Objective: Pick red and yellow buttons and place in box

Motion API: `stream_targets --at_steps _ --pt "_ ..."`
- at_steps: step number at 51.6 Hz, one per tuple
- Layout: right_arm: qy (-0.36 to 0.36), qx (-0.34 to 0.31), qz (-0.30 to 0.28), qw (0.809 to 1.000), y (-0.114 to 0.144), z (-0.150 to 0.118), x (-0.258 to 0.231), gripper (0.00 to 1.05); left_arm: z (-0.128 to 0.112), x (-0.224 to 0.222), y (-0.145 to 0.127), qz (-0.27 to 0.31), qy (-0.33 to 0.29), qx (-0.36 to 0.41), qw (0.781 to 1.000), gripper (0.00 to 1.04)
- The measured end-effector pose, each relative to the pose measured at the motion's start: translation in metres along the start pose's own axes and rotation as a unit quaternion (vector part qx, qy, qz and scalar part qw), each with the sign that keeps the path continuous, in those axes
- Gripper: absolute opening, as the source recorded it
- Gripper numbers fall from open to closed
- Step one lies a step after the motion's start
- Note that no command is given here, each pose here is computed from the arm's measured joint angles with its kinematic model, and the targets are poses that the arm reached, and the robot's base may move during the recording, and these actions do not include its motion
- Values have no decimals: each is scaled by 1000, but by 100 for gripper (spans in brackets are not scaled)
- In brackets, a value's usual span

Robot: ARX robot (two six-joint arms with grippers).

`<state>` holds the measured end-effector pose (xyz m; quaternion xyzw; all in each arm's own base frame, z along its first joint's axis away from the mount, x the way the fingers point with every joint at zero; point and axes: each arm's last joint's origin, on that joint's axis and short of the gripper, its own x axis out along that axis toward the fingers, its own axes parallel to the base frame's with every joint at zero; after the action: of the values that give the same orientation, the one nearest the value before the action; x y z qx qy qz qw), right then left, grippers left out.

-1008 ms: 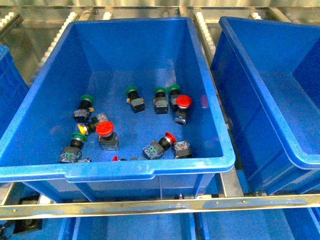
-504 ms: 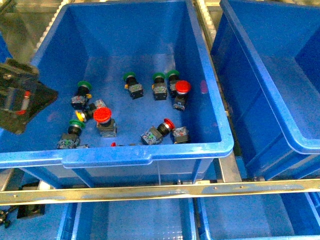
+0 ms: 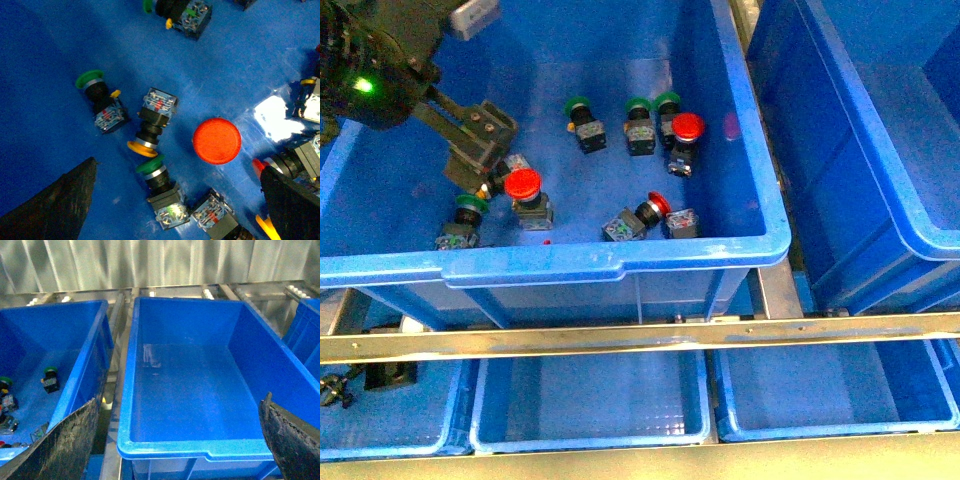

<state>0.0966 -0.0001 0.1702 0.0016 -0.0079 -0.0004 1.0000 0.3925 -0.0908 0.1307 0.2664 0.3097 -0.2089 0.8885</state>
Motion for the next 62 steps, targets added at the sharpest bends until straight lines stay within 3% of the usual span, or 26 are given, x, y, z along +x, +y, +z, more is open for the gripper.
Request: stream_targets --at_steps 19,52,62 --pt "0 0 0 1000 0 0 0 98 -11 46 -21 -36 40 30 998 97" --pt "0 0 0 1000 0 0 0 98 -11 69 -20 -45 43 31 998 97" --pt "0 0 0 1000 0 0 0 98 -13 72 -23 -52 45 29 997 71"
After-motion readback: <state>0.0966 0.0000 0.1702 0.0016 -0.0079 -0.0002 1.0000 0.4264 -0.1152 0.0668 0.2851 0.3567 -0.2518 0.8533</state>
